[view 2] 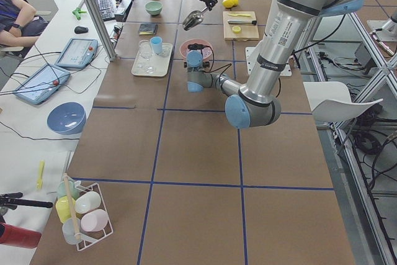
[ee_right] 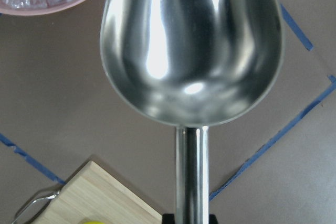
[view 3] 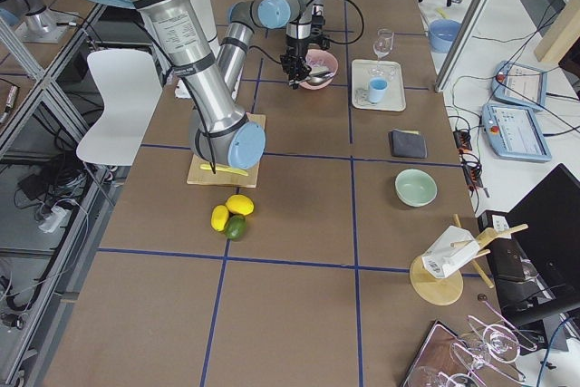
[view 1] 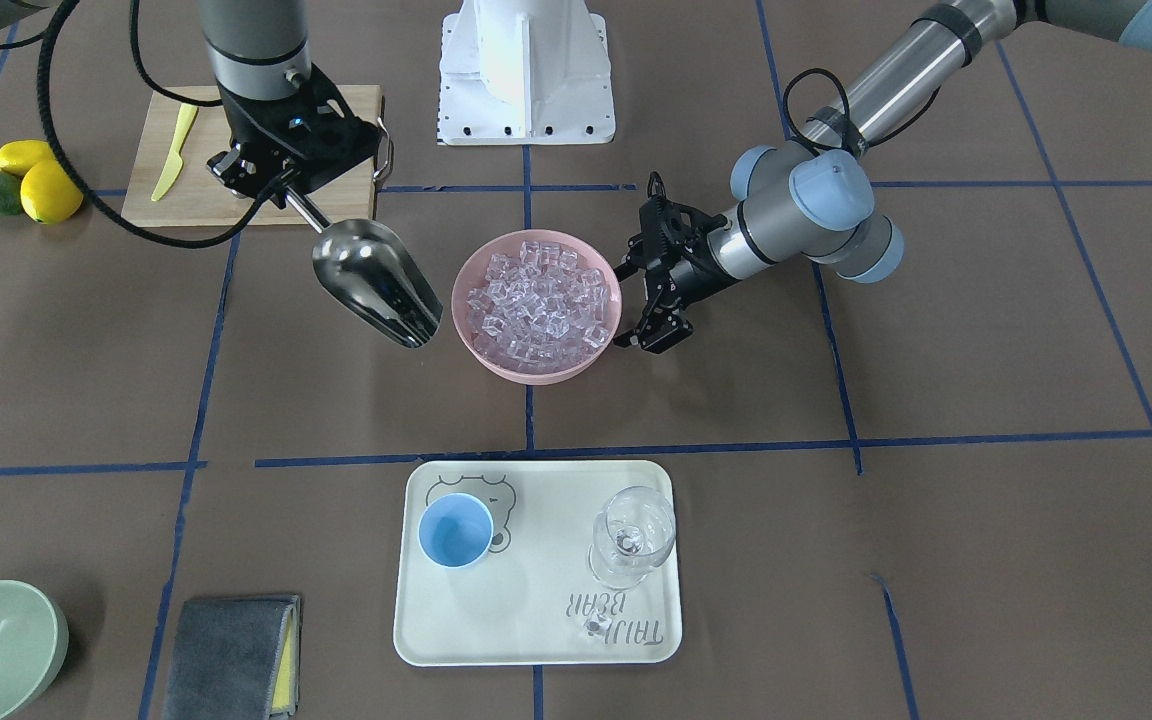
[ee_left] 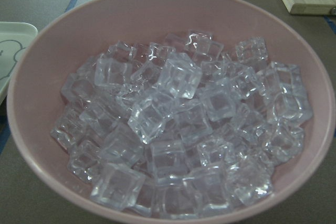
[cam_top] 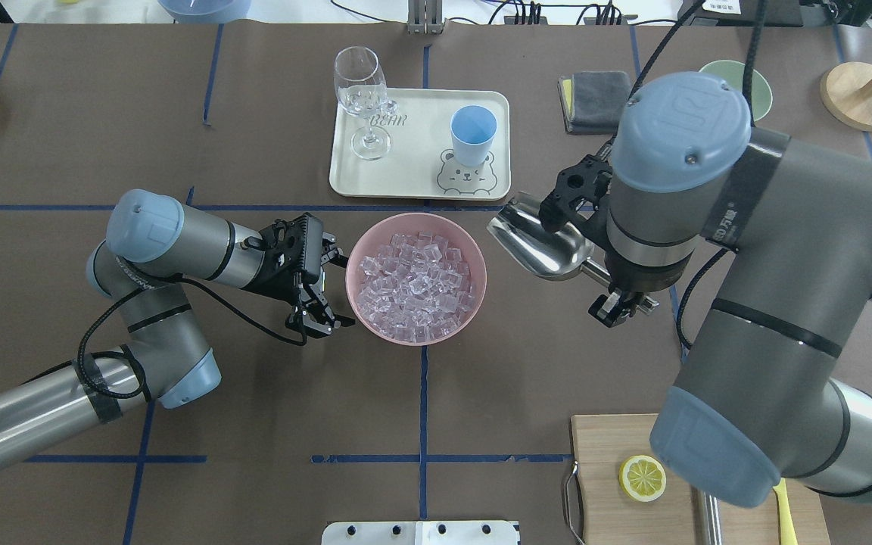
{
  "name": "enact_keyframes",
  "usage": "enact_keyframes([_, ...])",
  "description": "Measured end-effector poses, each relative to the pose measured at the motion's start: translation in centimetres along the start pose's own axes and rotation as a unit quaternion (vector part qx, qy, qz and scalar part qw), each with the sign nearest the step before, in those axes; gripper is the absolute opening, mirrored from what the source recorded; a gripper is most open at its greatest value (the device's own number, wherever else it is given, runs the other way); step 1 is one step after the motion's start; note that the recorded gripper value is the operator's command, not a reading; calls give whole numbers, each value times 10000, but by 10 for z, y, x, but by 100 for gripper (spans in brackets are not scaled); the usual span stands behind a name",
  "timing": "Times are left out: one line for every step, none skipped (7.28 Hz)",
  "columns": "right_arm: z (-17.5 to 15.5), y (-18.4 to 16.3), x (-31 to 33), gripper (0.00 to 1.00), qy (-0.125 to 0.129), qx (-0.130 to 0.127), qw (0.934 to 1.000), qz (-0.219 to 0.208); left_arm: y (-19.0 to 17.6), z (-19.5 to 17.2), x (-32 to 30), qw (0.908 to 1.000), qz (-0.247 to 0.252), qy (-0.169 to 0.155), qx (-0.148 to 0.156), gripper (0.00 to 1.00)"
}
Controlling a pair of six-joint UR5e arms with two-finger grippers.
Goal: Put ice in cup with scoop
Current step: 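Lift the scoop with the right gripper and carry it over the ice bowl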
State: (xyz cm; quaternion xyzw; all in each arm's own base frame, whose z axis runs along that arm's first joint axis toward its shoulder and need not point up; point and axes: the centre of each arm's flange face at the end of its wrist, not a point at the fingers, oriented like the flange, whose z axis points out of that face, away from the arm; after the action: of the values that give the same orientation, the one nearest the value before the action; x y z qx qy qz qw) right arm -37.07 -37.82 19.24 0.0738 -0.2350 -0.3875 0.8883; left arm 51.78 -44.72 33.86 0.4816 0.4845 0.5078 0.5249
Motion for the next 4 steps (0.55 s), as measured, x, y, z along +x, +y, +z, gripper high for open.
enact_keyframes([-13, -1, -18, 0, 213, -287, 9992, -202, 0, 0, 0, 10000, -2, 0, 0, 99])
enact_keyframes([-27, -6, -31, 0, 359, -588, 9970, -340, 0, 0, 0, 10000, -3, 0, -1, 99])
enact_keyframes([-38, -19, -41, 0, 468, -924, 9936, -448, 0, 0, 0, 10000, -4, 0, -2, 99])
enact_keyframes([-45, -35, -49, 0, 535, -1251, 9887, -627, 0, 0, 0, 10000, -4, 0, -2, 99])
